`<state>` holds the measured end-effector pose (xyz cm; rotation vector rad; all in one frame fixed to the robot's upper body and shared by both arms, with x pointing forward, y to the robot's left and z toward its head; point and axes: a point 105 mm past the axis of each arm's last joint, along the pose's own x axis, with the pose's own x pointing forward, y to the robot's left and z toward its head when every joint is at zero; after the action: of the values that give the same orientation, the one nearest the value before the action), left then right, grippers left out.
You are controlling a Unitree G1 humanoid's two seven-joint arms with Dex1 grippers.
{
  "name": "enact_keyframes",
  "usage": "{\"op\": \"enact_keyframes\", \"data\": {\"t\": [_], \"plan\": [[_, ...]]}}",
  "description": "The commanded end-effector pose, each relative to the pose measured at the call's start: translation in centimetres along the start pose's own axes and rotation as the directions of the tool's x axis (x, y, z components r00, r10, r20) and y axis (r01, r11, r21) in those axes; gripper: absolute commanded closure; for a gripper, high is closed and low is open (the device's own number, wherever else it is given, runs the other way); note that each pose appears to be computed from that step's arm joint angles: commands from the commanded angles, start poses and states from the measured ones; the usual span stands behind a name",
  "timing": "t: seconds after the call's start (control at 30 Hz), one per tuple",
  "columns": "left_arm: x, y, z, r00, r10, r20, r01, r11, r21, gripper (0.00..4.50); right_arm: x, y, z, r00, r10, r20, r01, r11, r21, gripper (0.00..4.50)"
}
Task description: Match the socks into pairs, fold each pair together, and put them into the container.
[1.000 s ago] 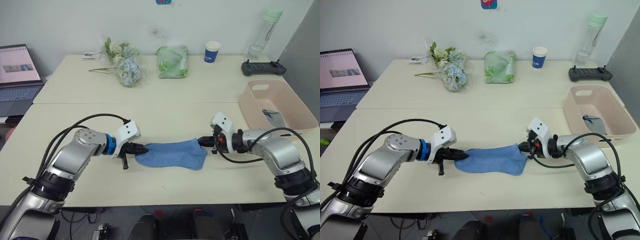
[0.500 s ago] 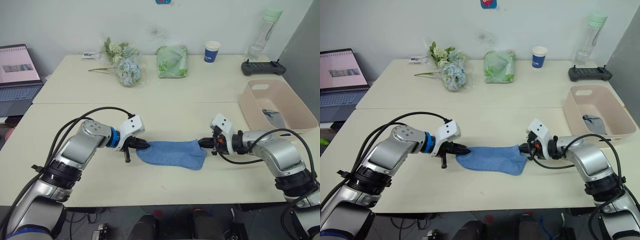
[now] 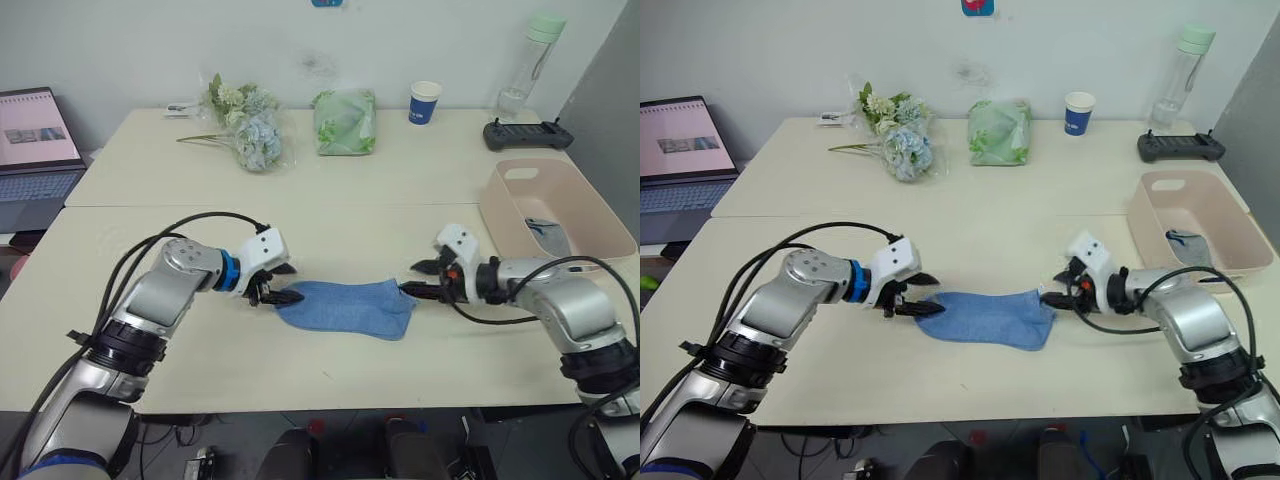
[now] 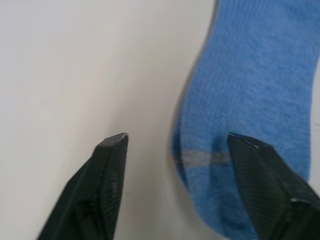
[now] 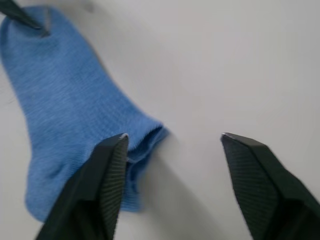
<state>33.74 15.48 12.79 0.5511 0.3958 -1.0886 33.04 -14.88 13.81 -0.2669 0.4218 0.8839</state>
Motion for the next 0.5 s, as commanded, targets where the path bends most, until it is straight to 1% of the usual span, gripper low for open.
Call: {"op": "enact_keyframes", "data": {"t": [0.03, 0.1, 0.2, 0.27, 0.37, 0.47, 0.5], "plan": [[-2.0, 1.3, 0.7, 0.991, 0.109, 0.071, -0.111, 0.993, 0.025, 0.03, -1.5, -0.4, 1.9, 0.998, 0.007, 0.065, -0.006, 1.0, -0.015, 0.33], [-2.5, 1.1, 0.6, 0.987, 0.126, 0.102, -0.127, 0.992, 0.0, 0.03, -1.8, 0.2, 1.8, 0.997, 0.044, 0.063, -0.044, 0.999, -0.004, 0.33], [-2.8, -0.7, 1.6, 0.974, 0.083, 0.209, -0.084, 0.996, -0.004, 0.03, -1.7, 2.4, 0.9, 0.989, 0.142, 0.029, -0.142, 0.99, -0.024, 0.33], [-2.8, -1.6, 1.9, 0.969, 0.069, 0.236, -0.074, 0.997, 0.011, 0.03, -1.5, 3.4, 0.6, 0.984, 0.176, 0.022, -0.174, 0.983, -0.057, 0.33], [-2.3, -2.6, 2.2, 0.964, 0.058, 0.258, -0.08, 0.994, 0.075, 0.03, -0.9, 5.3, 1.6, 0.968, 0.233, 0.091, -0.217, 0.963, -0.16, 0.33], [-1.4, -3.1, 2.4, 0.954, 0.069, 0.293, -0.095, 0.993, 0.075, 0.03, 0.2, 6.5, 2.3, 0.958, 0.247, 0.148, -0.209, 0.95, -0.234, 0.33], [-1.2, -3.3, 2.4, 0.951, 0.067, 0.302, -0.096, 0.992, 0.08, 0.21, 0.5, 6.9, 2.4, 0.954, 0.255, 0.16, -0.21, 0.944, -0.256, 0.51]]}}
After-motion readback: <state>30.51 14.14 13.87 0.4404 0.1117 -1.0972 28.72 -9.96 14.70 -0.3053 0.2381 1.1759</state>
